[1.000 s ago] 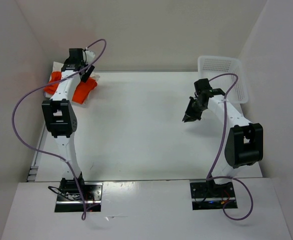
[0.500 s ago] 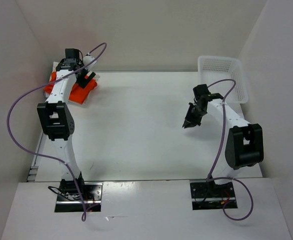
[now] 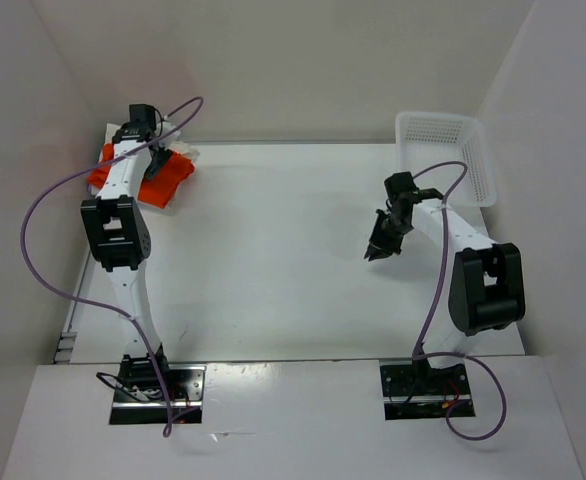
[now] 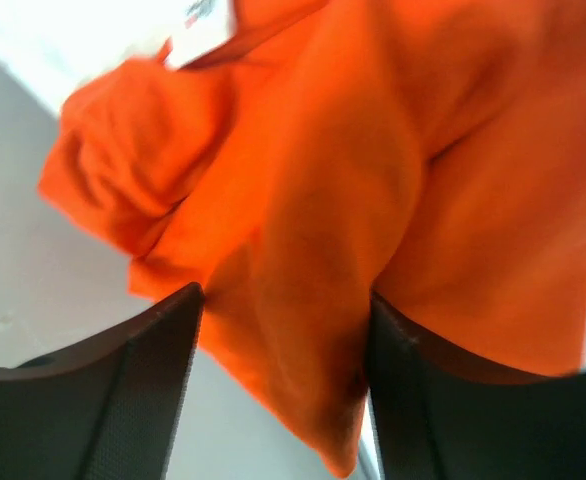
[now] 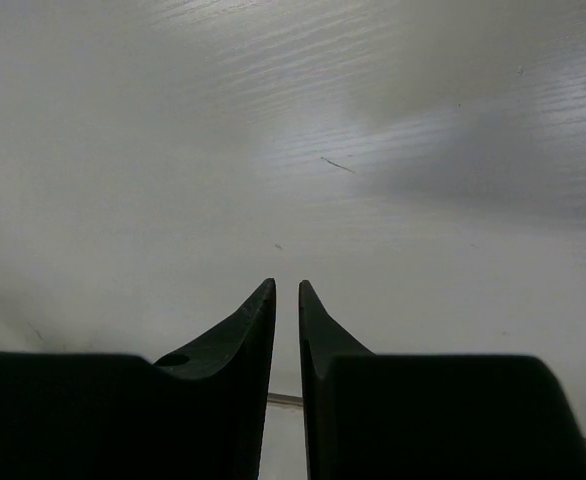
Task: Fold and stack the t-shirts
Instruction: Smooth out wrinkles on the folded tshirt
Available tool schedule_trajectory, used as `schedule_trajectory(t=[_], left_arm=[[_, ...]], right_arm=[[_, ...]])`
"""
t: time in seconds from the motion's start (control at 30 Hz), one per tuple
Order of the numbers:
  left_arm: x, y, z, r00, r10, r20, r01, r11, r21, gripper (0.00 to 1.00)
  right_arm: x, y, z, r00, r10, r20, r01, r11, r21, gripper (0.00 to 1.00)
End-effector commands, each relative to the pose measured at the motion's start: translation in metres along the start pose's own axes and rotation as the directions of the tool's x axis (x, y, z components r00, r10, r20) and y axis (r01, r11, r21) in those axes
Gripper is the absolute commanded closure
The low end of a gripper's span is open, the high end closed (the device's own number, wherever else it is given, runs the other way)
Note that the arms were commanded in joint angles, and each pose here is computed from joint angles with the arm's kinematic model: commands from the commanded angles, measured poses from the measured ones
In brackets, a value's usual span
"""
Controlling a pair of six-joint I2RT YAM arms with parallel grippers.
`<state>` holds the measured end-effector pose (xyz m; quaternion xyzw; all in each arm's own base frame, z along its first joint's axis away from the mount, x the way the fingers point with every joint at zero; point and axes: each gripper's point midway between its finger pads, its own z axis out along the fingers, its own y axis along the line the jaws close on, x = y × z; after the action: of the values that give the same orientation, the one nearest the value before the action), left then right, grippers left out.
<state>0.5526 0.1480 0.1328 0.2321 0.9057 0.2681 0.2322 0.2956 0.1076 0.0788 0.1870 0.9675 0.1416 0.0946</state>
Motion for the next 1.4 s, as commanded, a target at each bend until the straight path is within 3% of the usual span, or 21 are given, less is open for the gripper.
schedule_trajectory(t=[0.0, 0.37, 0.5, 0.6, 0.63, 0.67, 0.7, 0.8, 0.93, 1.0, 1.03, 1.1, 1.13, 1.23, 1.37], left_arm=[[0.007, 0.029, -0.006, 0.999, -0.017, -0.028, 0.014, 0.996, -0.087, 0.31], [-0.010, 0.065, 0.003, 0.999, -0.041, 0.029, 0.047, 0.970, -0.238, 0.78], [-0.026, 0.082, 0.012, 0.995, -0.064, 0.082, 0.085, 0.957, -0.278, 0.80], [-0.039, 0.103, 0.017, 0.987, -0.095, 0.132, 0.134, 0.938, -0.321, 0.76], [-0.038, 0.094, 0.037, 0.989, -0.091, 0.117, 0.123, 0.943, -0.309, 0.69], [-0.054, 0.120, 0.012, 0.978, -0.107, 0.182, 0.166, 0.920, -0.355, 0.67], [-0.050, 0.107, 0.039, 0.981, -0.106, 0.161, 0.157, 0.923, -0.351, 0.65], [-0.050, 0.136, 0.028, 0.988, -0.069, 0.139, 0.130, 0.858, -0.497, 0.51], [-0.047, 0.131, 0.033, 0.979, -0.109, 0.170, 0.177, 0.871, -0.458, 0.46], [-0.050, 0.133, 0.028, 0.969, -0.141, 0.201, 0.219, 0.866, -0.450, 0.35], [-0.046, 0.138, 0.029, 0.966, -0.156, 0.208, 0.237, 0.858, -0.456, 0.23], [-0.050, 0.144, 0.022, 0.958, -0.168, 0.234, 0.262, 0.846, -0.465, 0.17], [-0.046, 0.157, 0.013, 0.948, -0.193, 0.253, 0.297, 0.822, -0.486, 0.12], [-0.042, 0.176, -0.003, 0.915, -0.252, 0.314, 0.382, 0.790, -0.480, 0.09], [-0.058, 0.202, -0.072, 0.815, -0.317, 0.486, 0.516, 0.779, -0.356, 0.01]], right_arm=[[-0.016, 0.016, -0.001, 0.998, -0.046, 0.039, 0.048, 0.998, -0.040, 0.80], [-0.016, 0.017, 0.010, 0.999, -0.042, 0.009, 0.043, 0.998, -0.044, 0.80], [-0.017, 0.018, 0.008, 0.999, -0.042, 0.009, 0.043, 0.998, -0.044, 0.80], [-0.014, 0.016, 0.010, 0.999, -0.039, -0.007, 0.039, 0.999, -0.034, 0.80], [-0.014, 0.016, 0.011, 0.999, -0.036, -0.017, 0.036, 0.999, -0.028, 0.80], [-0.014, 0.016, 0.011, 0.999, -0.036, -0.017, 0.036, 0.999, -0.028, 0.80], [-0.015, 0.017, 0.008, 0.999, -0.036, -0.017, 0.036, 0.999, -0.028, 0.80], [-0.014, 0.020, 0.007, 0.999, -0.045, -0.018, 0.045, 0.999, -0.030, 0.80], [-0.014, 0.019, 0.004, 0.999, -0.043, -0.021, 0.043, 0.999, -0.018, 0.80], [-0.016, 0.021, 0.003, 0.999, -0.045, -0.014, 0.045, 0.999, -0.022, 0.80], [-0.017, 0.022, 0.000, 0.999, -0.045, -0.014, 0.045, 0.999, -0.022, 0.80], [-0.018, 0.023, -0.002, 0.999, -0.046, -0.012, 0.045, 0.999, -0.023, 0.80], [-0.017, 0.027, -0.004, 0.998, -0.055, -0.014, 0.054, 0.998, -0.025, 0.80], [-0.015, 0.030, -0.006, 0.998, -0.064, -0.018, 0.064, 0.998, -0.026, 0.80], [-0.015, 0.037, -0.018, 0.998, -0.069, 0.002, 0.069, 0.997, -0.042, 0.80]])
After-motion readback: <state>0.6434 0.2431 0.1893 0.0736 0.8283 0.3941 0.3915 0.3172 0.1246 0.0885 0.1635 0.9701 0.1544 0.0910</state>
